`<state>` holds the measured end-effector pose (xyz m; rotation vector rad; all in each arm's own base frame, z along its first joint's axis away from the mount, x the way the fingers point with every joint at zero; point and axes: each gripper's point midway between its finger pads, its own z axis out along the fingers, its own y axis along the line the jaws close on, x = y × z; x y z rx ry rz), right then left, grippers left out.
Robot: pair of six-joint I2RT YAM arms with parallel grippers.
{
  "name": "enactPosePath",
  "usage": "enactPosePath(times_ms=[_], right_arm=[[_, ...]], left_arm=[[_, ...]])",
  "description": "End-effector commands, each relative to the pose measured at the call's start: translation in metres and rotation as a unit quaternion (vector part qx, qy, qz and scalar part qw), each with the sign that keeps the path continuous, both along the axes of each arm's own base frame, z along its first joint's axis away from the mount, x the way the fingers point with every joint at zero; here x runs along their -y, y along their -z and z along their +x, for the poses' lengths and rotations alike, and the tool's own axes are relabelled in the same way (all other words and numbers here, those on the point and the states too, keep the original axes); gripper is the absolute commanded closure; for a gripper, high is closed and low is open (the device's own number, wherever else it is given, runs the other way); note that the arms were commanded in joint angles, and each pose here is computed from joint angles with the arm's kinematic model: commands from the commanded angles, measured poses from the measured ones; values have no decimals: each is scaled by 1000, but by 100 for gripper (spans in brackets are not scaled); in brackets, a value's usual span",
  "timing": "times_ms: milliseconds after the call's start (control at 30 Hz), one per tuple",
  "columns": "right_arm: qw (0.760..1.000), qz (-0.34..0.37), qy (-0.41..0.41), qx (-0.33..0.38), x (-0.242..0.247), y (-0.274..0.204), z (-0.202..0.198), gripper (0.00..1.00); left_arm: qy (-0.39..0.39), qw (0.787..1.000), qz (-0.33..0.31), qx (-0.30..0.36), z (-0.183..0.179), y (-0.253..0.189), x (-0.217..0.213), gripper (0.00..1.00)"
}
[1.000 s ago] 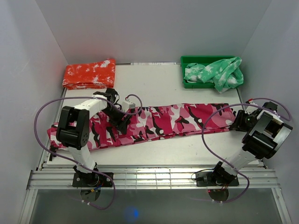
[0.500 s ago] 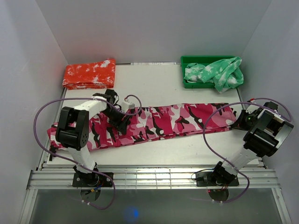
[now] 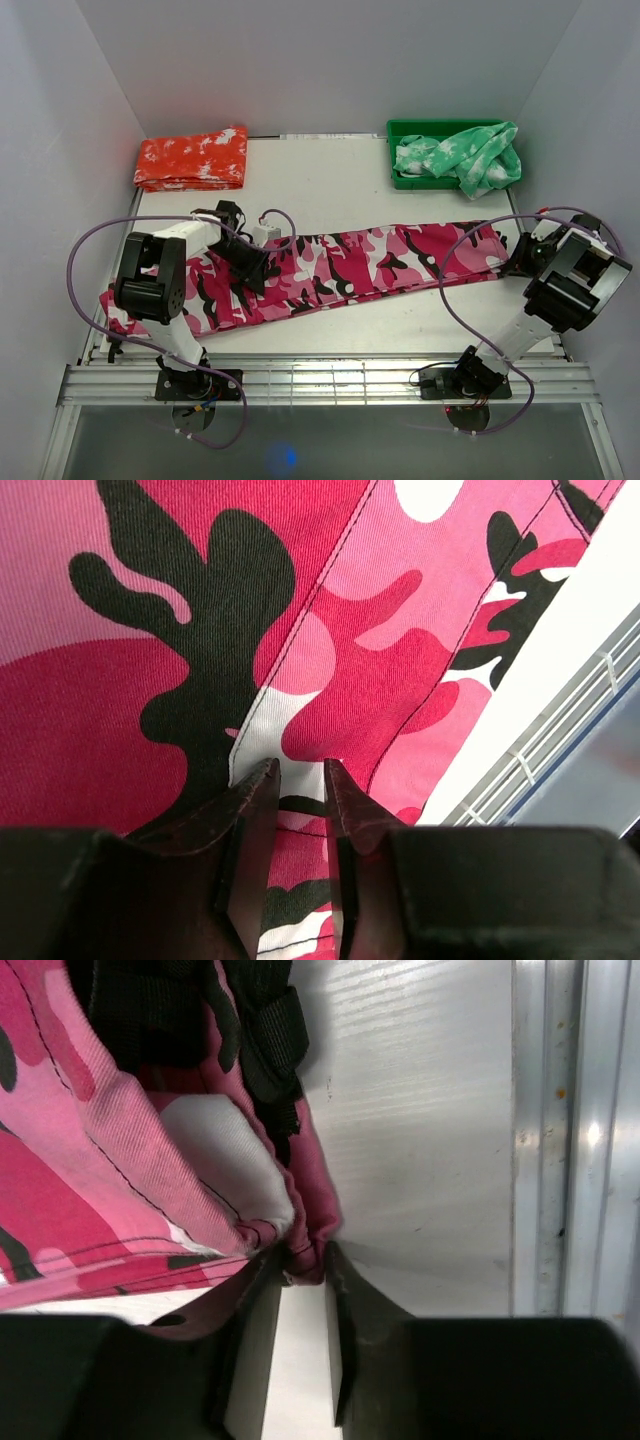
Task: Fold and stack the trousers
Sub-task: Fold the trousers
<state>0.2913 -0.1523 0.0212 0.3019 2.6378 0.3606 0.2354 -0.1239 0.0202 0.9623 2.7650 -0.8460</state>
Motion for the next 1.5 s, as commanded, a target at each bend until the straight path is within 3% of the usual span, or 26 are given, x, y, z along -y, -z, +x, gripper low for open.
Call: enactPosePath(times_ms=[0, 33, 300, 500, 800, 933, 1000, 1133, 1467], right_arm=[[999, -43, -10, 27, 31, -15, 14, 68], [998, -44, -14, 30, 31, -20, 15, 60], [995, 3, -30, 93, 18, -77, 39, 54], [996, 77, -3, 49, 4, -50, 40, 54], [995, 97, -12, 16, -15, -27, 34, 54], [996, 92, -19, 4, -17, -23, 30, 59], [996, 92, -21, -2, -18, -22, 28, 67], [996, 82, -25, -4, -16, -26, 26, 92], [999, 31, -12, 4, -8, -76, 17, 92]], left_arm=[[22, 994, 98, -47, -25, 35, -38, 60], [21, 994, 97, -46, -23, 34, -37, 59], [16, 996, 86, -37, -11, 28, -32, 53], [17, 996, 83, -33, -5, 25, -30, 53], [17, 996, 83, -32, -7, 23, -30, 52], [19, 996, 83, -32, -7, 24, -31, 52], [19, 996, 82, -31, -6, 24, -30, 52], [19, 996, 84, -26, -2, 24, -30, 52], [28, 995, 93, -19, -5, 26, -35, 52]])
